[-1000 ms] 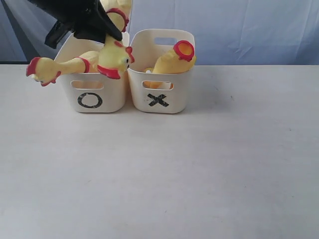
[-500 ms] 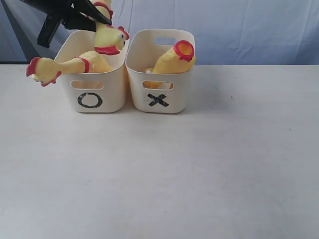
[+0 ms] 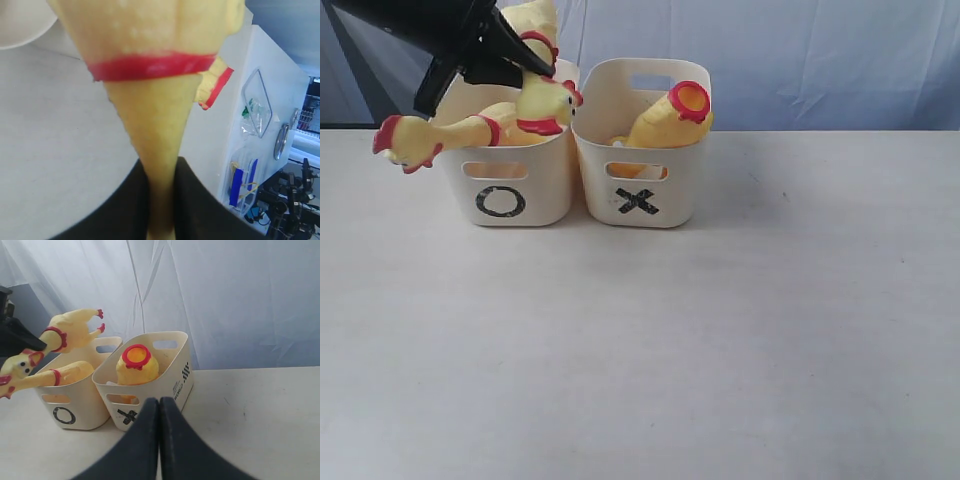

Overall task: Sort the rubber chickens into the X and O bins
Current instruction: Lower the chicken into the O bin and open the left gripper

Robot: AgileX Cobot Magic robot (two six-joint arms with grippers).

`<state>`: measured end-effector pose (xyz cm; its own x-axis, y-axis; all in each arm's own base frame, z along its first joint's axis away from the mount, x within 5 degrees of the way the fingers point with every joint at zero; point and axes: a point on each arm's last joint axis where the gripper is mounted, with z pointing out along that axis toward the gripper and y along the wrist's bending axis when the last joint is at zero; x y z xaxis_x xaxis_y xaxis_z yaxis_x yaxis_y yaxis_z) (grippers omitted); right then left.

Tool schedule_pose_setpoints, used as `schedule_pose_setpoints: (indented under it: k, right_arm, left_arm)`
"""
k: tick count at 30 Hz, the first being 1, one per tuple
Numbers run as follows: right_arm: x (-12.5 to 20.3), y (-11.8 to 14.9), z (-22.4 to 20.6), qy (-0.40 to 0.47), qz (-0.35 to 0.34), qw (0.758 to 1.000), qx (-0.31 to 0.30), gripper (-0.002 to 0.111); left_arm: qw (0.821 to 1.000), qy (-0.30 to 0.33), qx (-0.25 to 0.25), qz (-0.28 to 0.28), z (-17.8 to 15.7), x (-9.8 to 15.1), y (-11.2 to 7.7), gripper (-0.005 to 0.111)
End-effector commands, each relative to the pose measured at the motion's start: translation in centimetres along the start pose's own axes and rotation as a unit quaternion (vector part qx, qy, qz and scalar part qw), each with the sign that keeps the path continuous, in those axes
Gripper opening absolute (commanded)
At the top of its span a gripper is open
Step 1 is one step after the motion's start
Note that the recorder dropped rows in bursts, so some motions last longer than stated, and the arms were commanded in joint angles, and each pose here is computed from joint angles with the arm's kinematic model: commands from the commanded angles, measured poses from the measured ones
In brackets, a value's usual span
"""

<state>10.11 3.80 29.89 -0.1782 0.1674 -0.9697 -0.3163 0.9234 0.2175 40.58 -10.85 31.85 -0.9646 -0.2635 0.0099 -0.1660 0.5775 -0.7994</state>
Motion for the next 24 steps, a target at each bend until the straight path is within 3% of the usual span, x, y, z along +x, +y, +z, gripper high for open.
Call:
schedule_pose_setpoints:
  k: [1, 16, 24]
  right_arm:
    - [0.1, -0.1, 0.0, -0.001, -0.002, 1.000, 0.001, -0.001]
    - [0.1, 0.0, 0.0, -0.001, -0.002, 1.000, 0.000, -0.001]
    - [0.1, 0.0, 0.0, -0.001, -0.002, 1.000, 0.000, -0.001]
  left_arm:
    - [1.000, -0.018, -0.003, 0.014, -0.8, -0.4, 0.0, 0.000]
    - [0.997, -0.002, -0.045, 0.055, 0.1, -0.1, 2.2, 0.000]
    - [0.995, 0.000, -0.045, 0.085, 0.1, -0.1, 2.2, 0.000]
